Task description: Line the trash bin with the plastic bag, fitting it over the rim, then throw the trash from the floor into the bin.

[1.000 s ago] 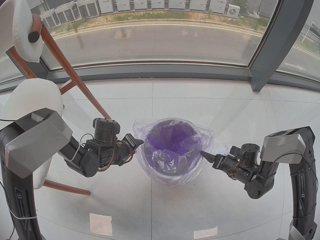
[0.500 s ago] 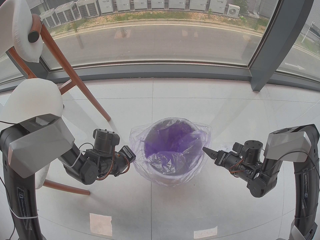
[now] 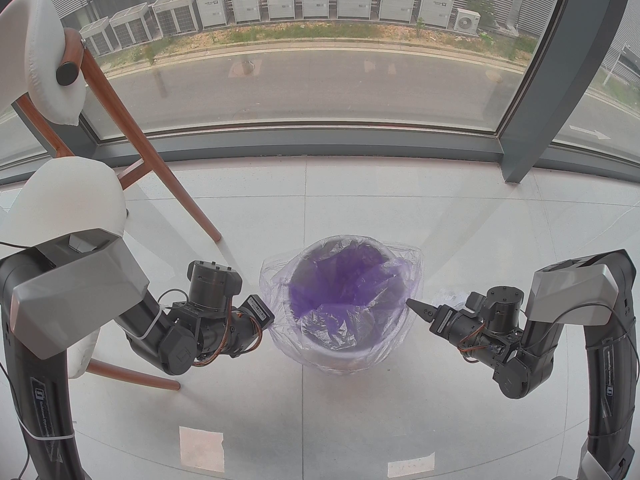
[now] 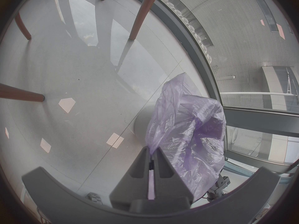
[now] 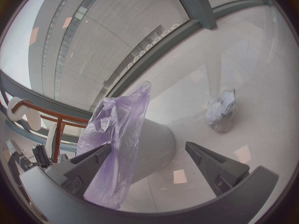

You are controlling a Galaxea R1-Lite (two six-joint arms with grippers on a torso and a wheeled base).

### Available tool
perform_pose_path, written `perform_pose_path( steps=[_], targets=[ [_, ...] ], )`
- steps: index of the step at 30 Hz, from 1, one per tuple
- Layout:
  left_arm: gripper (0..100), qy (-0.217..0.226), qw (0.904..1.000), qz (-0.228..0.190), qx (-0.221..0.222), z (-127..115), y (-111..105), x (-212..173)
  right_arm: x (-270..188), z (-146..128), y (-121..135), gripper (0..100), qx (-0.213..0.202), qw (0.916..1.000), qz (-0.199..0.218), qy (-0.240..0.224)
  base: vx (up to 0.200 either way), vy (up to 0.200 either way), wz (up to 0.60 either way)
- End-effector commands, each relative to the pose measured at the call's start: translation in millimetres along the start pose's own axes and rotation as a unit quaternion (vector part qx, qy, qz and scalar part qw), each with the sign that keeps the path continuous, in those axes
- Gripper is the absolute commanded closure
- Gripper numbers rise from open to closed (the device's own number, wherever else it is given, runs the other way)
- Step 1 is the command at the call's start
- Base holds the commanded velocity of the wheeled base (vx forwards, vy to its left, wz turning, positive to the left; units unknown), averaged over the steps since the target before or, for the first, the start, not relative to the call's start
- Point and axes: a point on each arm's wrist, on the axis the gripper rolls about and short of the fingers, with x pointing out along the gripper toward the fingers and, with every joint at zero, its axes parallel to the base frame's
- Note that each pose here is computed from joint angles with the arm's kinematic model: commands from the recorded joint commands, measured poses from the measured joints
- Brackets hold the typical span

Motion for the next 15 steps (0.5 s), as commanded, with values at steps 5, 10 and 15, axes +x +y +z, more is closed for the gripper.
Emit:
perform_pose_path(
  steps=[5,10,15],
  targets=[
    [100,0.006,1.0000,-0.003,0.005,-5,-2,2,5,-4,-4,0,0.031,0.9995,-0.001,0.003,0.000,0.000,0.00],
    [100,0.007,0.9999,-0.004,0.006,-6,-4,2,12,-2,-4,0,0.044,0.9990,0.003,-0.005,0.000,0.000,0.00],
    [100,0.006,0.9999,-0.006,0.006,-6,-4,3,19,-4,-5,0,0.045,0.9988,-0.004,-0.019,0.000,0.000,0.00]
  ],
)
